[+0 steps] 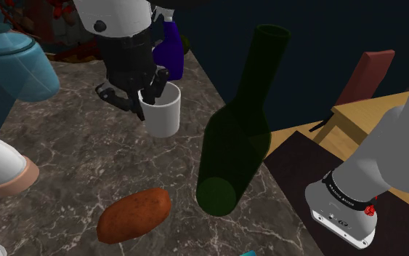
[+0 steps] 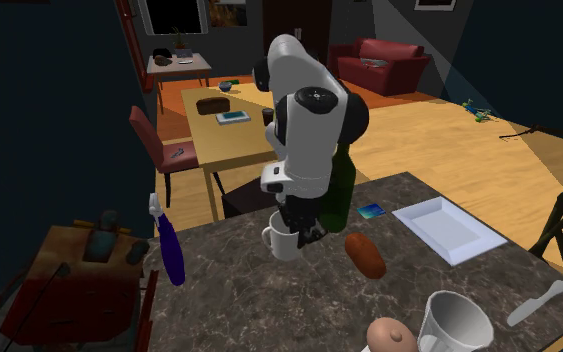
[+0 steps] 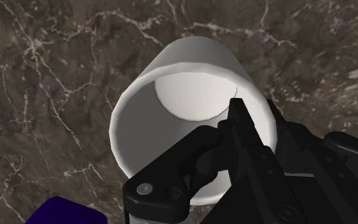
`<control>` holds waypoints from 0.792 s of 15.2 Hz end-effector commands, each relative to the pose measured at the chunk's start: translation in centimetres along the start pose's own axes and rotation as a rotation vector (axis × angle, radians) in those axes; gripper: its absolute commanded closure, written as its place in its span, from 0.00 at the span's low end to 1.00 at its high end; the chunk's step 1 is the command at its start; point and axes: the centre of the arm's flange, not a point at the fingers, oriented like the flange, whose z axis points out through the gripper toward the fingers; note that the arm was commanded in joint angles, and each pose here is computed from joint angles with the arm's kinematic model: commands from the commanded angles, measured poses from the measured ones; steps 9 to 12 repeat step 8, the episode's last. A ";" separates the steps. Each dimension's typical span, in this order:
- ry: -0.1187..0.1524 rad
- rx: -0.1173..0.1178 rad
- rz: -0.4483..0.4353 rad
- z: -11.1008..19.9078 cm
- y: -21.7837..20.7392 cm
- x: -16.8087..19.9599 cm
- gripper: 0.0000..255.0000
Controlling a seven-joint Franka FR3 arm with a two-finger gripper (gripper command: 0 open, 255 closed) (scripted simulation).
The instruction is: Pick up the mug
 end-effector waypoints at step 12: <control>0.000 0.000 0.000 -3.8 0.1 -0.1 1.00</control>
